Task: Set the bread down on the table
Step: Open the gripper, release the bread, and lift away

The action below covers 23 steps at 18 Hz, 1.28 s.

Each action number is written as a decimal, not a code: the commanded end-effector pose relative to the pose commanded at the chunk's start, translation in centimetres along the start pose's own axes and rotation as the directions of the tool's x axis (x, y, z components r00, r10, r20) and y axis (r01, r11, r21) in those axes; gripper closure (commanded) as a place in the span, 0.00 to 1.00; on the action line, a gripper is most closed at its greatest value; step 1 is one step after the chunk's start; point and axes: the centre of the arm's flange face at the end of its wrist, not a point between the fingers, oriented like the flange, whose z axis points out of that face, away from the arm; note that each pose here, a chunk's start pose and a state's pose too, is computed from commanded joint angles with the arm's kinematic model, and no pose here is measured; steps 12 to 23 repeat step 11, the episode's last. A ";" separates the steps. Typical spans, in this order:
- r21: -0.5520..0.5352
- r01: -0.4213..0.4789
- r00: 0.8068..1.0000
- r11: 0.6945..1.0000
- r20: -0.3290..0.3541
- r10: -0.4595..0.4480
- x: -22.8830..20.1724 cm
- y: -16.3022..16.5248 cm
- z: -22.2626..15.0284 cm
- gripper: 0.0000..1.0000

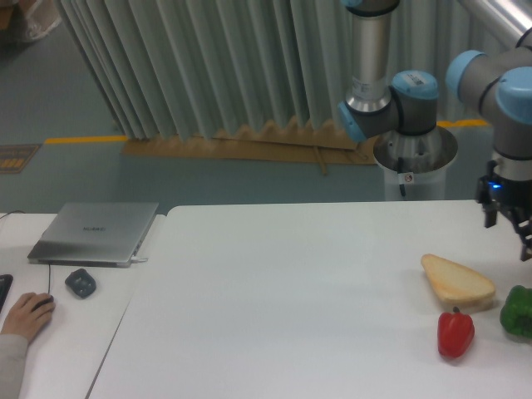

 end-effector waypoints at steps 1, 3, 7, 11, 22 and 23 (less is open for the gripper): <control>-0.001 -0.002 1.000 1.000 0.002 0.002 0.1 -0.2 -0.1 0.00; -0.008 -0.012 1.000 1.000 -0.009 0.012 0.4 -1.0 0.4 0.00; -0.005 -0.044 0.999 0.999 -0.005 0.044 1.2 -3.5 0.1 0.00; 0.006 -0.049 0.999 0.999 -0.010 0.049 1.4 -3.6 0.2 0.00; 0.006 -0.049 0.999 0.999 -0.010 0.049 1.4 -3.6 0.2 0.00; 0.006 -0.049 0.999 0.999 -0.010 0.049 1.4 -3.6 0.2 0.00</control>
